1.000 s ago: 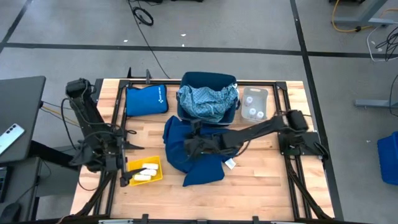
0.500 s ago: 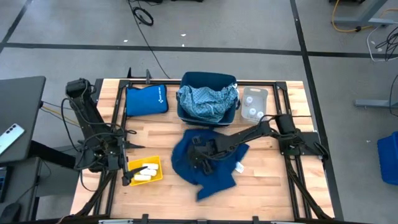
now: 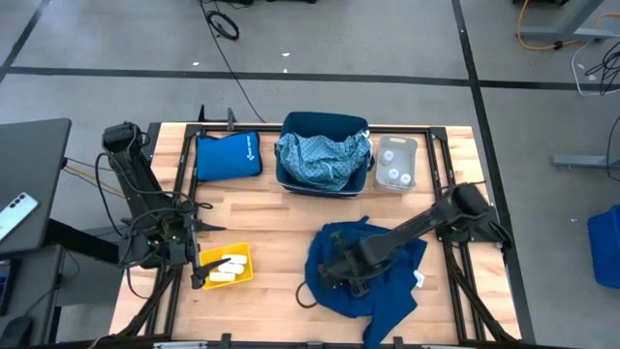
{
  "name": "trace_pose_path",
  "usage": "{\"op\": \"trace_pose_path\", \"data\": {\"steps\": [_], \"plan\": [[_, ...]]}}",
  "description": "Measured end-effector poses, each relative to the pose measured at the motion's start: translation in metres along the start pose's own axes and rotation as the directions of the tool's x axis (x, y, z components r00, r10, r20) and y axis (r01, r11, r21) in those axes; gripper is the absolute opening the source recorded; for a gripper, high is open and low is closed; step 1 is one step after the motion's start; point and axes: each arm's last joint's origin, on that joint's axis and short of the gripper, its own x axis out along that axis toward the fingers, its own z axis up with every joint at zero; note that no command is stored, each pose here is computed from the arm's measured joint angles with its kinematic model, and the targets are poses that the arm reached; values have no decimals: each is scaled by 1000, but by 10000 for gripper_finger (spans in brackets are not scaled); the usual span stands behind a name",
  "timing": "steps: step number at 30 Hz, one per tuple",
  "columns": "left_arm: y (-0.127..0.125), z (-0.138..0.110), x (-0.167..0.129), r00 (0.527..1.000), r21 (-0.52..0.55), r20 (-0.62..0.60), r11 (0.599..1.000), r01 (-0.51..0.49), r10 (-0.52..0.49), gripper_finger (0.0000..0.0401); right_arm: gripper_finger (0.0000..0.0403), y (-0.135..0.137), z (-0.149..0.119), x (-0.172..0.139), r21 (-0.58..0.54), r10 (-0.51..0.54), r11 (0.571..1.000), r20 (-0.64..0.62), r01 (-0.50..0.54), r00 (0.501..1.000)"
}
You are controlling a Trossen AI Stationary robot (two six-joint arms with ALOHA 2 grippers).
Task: Pick & Place Medicine items
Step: Put the blue patient gown into the blue bin
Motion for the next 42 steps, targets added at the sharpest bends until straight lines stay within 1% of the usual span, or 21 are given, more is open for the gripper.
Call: {"op": "trace_pose_path", "data": {"steps": [3, 5, 7, 8, 11, 13, 15, 17, 19, 21, 22, 24, 26, 29, 31, 34, 37, 38, 40, 42], "plan": [[0, 0, 0, 1000, 3, 0, 1000, 0, 0, 362, 0, 2, 5, -33, 95, -83, 993, 110, 72, 990], [0, 0, 0, 1000, 3, 0, 1000, 0, 0, 362, 0, 8, 8, -56, 151, -91, 987, 190, 63, 978], [0, 0, 0, 1000, 8, -1, 1000, 0, 0, 362, 0, 16, 11, -76, 210, -58, 978, 262, 1, 963], [0, -1, 0, 1000, 12, -1, 1000, 1, -1, 362, 0, 19, 11, -82, 239, -21, 970, 276, -47, 961], [-1, -2, 0, 1000, 24, -2, 1000, 3, -3, 362, 0, 33, 11, -89, 331, 109, 921, 290, -206, 951], [-1, -3, 0, 1000, 25, -2, 1000, 11, -11, 362, 0, 42, 9, -90, 401, 196, 867, 271, -295, 943], [-2, -4, 0, 1000, 26, -2, 1000, 17, -17, 362, 0, 55, 7, -83, 474, 290, 802, 224, -364, 930], [-3, -5, 0, 1000, 27, 1, 999, 31, -31, 362, 0, 69, -1, -68, 552, 363, 747, 128, -370, 923], [-3, -5, 0, 999, 27, 3, 999, 44, -44, 362, 0, 82, -7, -53, 610, 422, 702, 59, -367, 905], [-4, -6, 0, 999, 33, 3, 998, 53, -53, 362, 0, 92, -16, -37, 657, 459, 674, -13, -339, 888], [-4, -7, 0, 998, 32, 2, 998, 56, -56, 362, 0, 96, -20, -29, 674, 458, 669, -44, -312, 888], [-4, -7, 0, 998, 30, 2, 998, 56, -56, 362, 0, 101, -31, -12, 698, 434, 674, -108, -243, 894], [-5, -8, 0, 998, 33, 2, 998, 60, -60, 362, 0, 102, -40, 0, 707, 383, 687, -154, -170, 911], [-5, -7, 0, 997, 32, 7, 997, 76, -77, 362, 0, 102, -57, 13, 685, 287, 726, -233, -53, 929], [-5, -7, 0, 996, 30, 9, 996, 83, -84, 362, 0, 101, -68, 20, 642, 209, 766, -304, 38, 930], [-5, -7, 0, 996, 30, 9, 996, 83, -84, 362, 0, 100, -82, 24, 526, 66, 833, -404, 172, 912], [-6, -7, 0, 995, 18, 14, 995, 98, -98, 362, 0, 99, -93, 26, 329, -113, 891, -506, 313, 855], [-6, -7, 0, 994, 7, 16, 995, 104, -104, 362, 0, 98, -95, 25, 265, -169, 901, -515, 344, 840], [-6, -7, 2, 993, -23, 20, 993, 119, -118, 362, 0, 97, -98, 24, 152, -273, 904, -516, 400, 812], [-7, -8, 5, 987, -52, 24, 986, 157, -156, 362, 0, 95, -97, 24, 46, -352, 904, -483, 424, 802]]}}
